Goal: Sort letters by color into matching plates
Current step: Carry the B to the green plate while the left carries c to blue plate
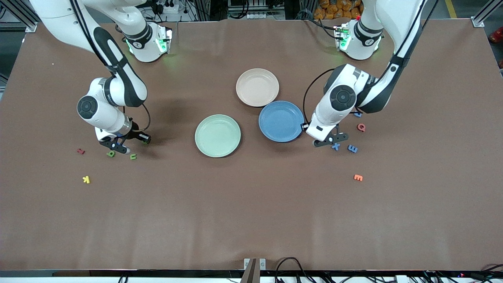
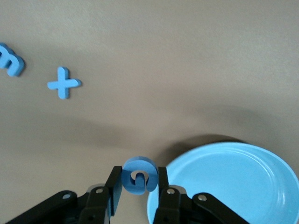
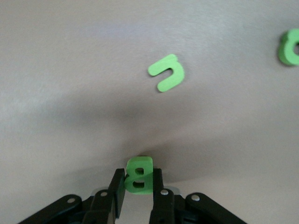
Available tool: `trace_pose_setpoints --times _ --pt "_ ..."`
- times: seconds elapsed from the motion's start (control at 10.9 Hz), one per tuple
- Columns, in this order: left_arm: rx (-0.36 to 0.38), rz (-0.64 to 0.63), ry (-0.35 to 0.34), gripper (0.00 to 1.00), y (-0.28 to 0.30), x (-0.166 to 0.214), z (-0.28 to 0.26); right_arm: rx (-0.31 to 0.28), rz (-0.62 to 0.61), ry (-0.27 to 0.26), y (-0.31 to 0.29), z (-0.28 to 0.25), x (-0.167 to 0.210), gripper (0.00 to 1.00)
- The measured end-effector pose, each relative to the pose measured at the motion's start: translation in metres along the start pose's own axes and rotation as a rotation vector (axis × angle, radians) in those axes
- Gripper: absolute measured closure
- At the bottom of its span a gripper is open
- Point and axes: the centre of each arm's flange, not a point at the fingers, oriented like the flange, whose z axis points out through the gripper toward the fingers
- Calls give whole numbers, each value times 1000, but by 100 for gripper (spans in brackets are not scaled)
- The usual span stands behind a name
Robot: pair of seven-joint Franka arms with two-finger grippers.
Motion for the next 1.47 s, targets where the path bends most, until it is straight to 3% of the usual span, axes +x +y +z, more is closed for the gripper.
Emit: trace_pose_setpoints --times 0.55,0.83,1.2,1.47 --pt "10 -55 1 65 27 -28 3 -20 -324 -13 -2 -2 0 72" --pt "18 -65 -2 65 40 -44 8 -26 -372 -7 -16 -6 -2 72" --pt "1 -66 4 65 51 -51 17 -47 -342 -103 -72 -34 -13 72" --pt "-25 -56 12 65 59 -53 30 -66 -331 -117 -125 -44 -37 72"
